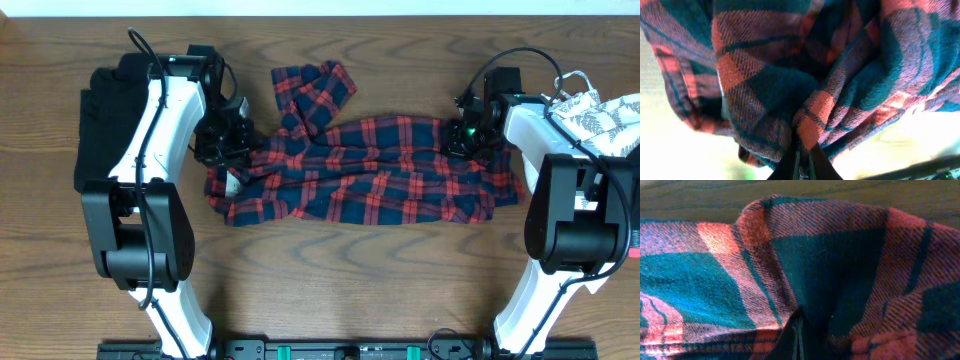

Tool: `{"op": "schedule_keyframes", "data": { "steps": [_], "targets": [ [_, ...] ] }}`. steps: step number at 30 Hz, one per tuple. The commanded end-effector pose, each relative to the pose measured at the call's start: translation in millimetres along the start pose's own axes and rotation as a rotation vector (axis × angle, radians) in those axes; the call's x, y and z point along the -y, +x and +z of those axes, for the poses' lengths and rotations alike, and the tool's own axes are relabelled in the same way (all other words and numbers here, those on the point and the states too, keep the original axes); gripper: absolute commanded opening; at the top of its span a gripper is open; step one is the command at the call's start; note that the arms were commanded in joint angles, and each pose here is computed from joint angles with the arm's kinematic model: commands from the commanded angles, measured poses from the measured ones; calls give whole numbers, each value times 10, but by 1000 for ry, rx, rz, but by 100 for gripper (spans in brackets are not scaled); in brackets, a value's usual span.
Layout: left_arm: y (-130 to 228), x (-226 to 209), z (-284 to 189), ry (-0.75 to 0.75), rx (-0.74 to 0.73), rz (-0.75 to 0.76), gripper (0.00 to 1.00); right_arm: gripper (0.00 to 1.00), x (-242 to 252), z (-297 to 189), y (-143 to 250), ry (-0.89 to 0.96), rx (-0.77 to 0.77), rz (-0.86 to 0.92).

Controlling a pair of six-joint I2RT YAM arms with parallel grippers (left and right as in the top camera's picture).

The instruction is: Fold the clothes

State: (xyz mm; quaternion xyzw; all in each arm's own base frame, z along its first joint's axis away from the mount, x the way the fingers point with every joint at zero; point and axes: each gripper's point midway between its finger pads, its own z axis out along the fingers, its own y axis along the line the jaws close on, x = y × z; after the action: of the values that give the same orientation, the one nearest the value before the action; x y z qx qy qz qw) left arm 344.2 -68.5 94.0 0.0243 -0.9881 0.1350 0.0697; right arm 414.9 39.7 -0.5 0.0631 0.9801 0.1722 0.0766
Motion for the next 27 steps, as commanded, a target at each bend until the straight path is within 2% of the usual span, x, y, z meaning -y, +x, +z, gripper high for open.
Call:
{"op": "schedule_keyframes", "data": {
  "steps": [1,6,15,18,22,27],
  "targets": [
    [91,-88,-45,-52,-13,0,7,1,489,278,279,152,-102,74],
    [107,-296,-70,-172,-16,-3,7,2,580,240,314,155,-115,103],
    [-313,-347,-134,-214,169,-40,6,1,600,227,334,148,-123,106],
    [-416,-128,-202,-138,235,-2,6,1,601,226,341,149,-126,106],
    [-442,467,-267,72,281,104,6,1,600,227,334,148,-123,106],
    [-312,844,-97,68,244,208,6,1,601,226,342,149,-127,106]
  ]
}}
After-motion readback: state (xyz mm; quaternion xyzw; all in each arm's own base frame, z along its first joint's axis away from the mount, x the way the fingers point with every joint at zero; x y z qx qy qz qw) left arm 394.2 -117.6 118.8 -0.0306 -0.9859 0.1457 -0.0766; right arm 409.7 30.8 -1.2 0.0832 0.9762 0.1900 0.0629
